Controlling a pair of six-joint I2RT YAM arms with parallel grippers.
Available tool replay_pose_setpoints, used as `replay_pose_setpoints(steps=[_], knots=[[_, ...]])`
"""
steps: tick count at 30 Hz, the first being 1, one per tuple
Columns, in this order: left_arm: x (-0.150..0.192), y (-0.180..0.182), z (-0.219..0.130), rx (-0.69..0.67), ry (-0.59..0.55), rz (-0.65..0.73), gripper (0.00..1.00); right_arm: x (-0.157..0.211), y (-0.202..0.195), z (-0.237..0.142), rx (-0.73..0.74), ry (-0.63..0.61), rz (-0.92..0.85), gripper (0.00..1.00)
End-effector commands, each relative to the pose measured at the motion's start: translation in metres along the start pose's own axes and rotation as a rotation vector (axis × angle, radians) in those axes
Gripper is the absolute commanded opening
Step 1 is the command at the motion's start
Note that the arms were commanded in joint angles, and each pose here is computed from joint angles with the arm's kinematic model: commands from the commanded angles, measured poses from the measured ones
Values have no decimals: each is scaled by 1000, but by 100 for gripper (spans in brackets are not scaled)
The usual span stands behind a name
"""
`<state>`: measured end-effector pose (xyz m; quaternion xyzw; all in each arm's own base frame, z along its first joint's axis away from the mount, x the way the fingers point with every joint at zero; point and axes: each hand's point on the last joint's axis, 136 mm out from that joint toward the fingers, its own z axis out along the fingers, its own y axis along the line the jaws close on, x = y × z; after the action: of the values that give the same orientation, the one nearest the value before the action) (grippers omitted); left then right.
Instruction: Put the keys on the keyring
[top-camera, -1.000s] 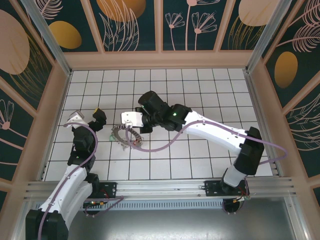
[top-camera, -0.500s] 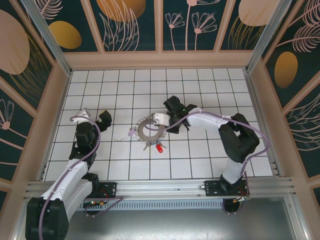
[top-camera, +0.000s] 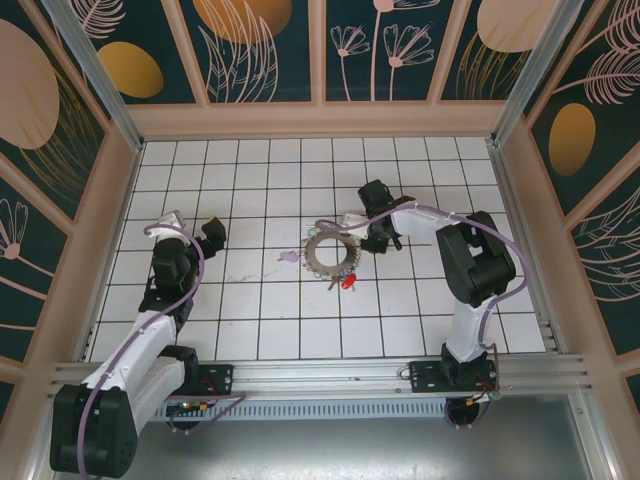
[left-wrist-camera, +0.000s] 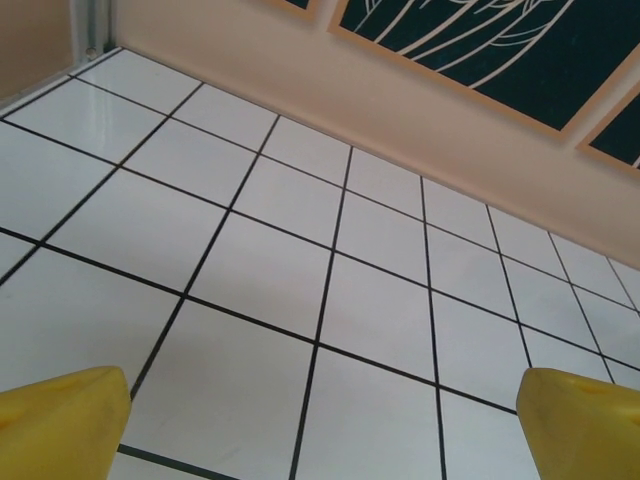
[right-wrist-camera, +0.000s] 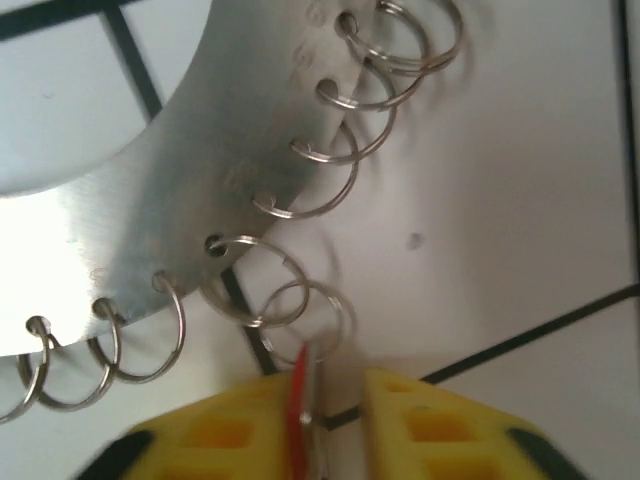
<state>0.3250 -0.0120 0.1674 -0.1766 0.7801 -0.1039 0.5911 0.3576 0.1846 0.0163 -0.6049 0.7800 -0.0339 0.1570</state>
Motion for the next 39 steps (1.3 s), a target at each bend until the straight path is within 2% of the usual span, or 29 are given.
replay_pose_setpoints(steps=[1,3,5,7,9,11,13,15,18,19,20,22,23,26,28,32,34,36,39], knots=[[-22,12,2,-119,-23,75,99,43,19,24,-42,160,72,33],[-23,15,5,-150,6,125,99,39,10,15,17,128,91,34],[-24,15,7,-165,34,161,99,29,4,-3,77,41,105,43],[-27,13,6,-164,33,177,99,24,-3,-25,117,-43,149,44],[-34,9,2,-137,2,185,99,20,-12,-52,162,-123,197,52],[-47,-6,-6,-61,-48,215,99,9,-14,-85,191,-230,212,59],[-62,-35,-18,76,-84,316,99,-4,-13,-122,209,-325,212,63],[-86,-50,-33,125,-137,364,99,-17,-17,-166,257,-433,220,69],[-111,-64,-52,156,-180,414,99,-36,-26,-256,400,-702,256,71],[-114,-73,-58,198,-184,458,99,-38,-27,-288,466,-815,273,95],[-115,-76,-60,217,-188,468,99,-38,-28,-322,541,-938,303,99],[-115,-75,-61,218,-198,446,99,-26,-24,-363,656,-1125,383,99],[-111,-75,-59,227,-195,442,99,-16,-24,-372,713,-1182,434,99],[-91,-78,-51,276,-170,453,99,25,-31,-368,886,-1209,613,99],[-80,-70,-42,252,-164,417,99,47,-31,-345,972,-1178,669,99],[-52,-38,-23,144,-163,373,99,82,-21,-310,1096,-1194,707,99],[-39,-27,-18,116,-175,352,99,100,-21,-279,1085,-1166,775,99],[-27,-26,-16,138,-186,365,99,119,-21,-252,1035,-1180,867,99],[-13,-8,-12,81,-210,336,99,146,-16,-218,967,-1190,978,99]])
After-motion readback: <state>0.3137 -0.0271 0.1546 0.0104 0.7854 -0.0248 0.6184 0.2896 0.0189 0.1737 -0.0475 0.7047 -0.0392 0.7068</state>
